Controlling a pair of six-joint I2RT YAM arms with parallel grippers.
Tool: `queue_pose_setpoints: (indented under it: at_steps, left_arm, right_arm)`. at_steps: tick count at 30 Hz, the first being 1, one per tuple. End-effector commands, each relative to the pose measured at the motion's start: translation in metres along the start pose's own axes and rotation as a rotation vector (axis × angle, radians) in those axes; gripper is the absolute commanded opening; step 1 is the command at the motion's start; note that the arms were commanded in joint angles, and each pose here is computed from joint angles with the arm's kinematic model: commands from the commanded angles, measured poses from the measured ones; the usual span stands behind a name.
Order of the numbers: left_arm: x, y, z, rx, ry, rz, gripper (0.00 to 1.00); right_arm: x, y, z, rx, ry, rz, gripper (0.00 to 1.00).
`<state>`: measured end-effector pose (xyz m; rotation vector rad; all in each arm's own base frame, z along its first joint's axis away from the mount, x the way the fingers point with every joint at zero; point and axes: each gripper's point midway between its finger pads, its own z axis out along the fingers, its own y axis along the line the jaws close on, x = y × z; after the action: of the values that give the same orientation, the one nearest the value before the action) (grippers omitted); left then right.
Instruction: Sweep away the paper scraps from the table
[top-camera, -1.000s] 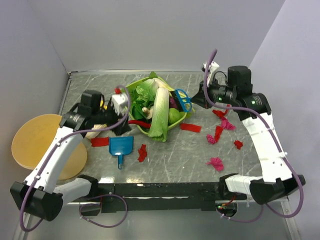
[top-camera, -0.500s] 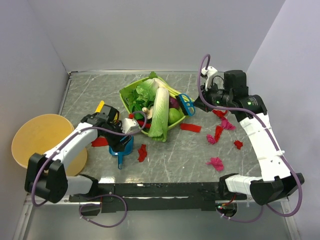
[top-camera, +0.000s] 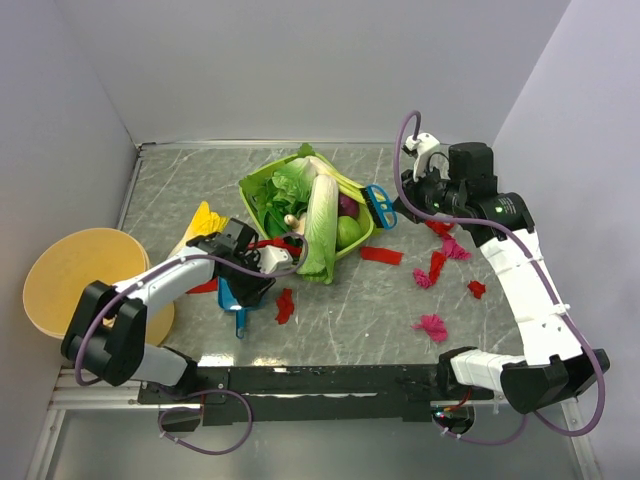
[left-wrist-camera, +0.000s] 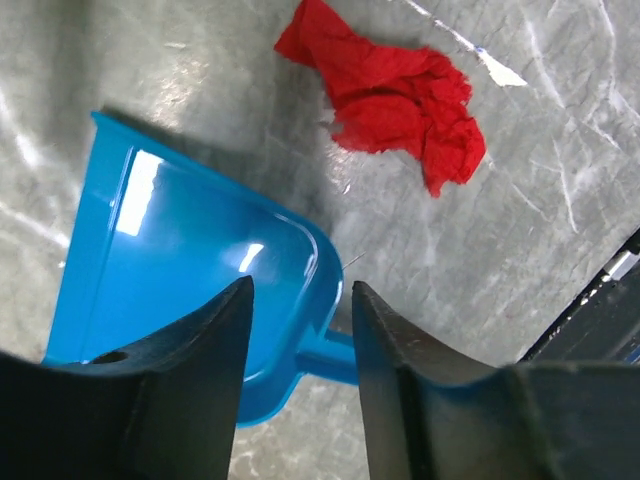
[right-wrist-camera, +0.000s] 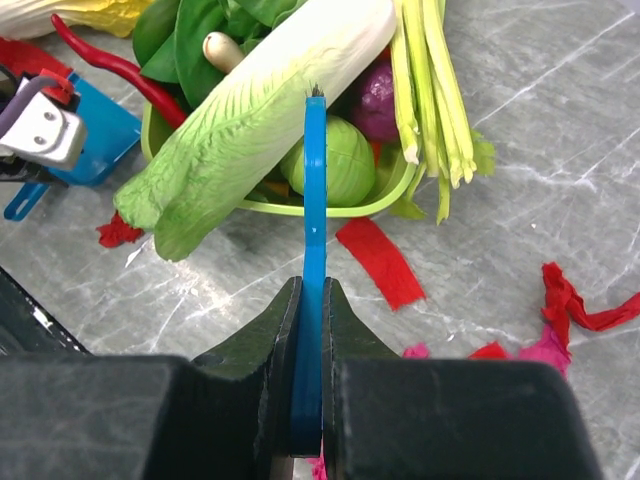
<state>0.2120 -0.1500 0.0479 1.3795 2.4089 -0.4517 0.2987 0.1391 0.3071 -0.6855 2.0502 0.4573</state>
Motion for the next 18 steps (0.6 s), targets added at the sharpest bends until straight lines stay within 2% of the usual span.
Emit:
queue_pose_setpoints:
  at_steps: [1, 6, 9, 12, 18]
  left_arm:
    - [-0.003, -0.007, 0.009, 0.03, -0.008, 0.016, 0.45]
    - [0.007, -0.015, 0.016, 0.061, 0.036, 0.036, 0.42]
    - [0.012, -0.013, 0.018, 0.043, 0.057, 0.04, 0.37]
    - [0.014, -0.014, 0.017, 0.037, 0.064, 0.044, 0.19]
    - [0.022, -0.026, 0.004, 0.076, 0.068, 0.097, 0.01]
  right_arm:
    - [-0.011, 0.0, -0.009, 0.018, -0.052, -0.02, 0.0]
    - [-0.013, -0.002, -0.006, 0.022, -0.05, -0.02, 0.0]
    - [-0.013, -0.003, -0.005, 0.02, -0.048, -0.022, 0.0]
    - [-0.013, -0.005, -0.003, 0.024, -0.044, -0.023, 0.0]
    - [-0.011, -0.004, 0.0, 0.011, -0.031, -0.025, 0.0]
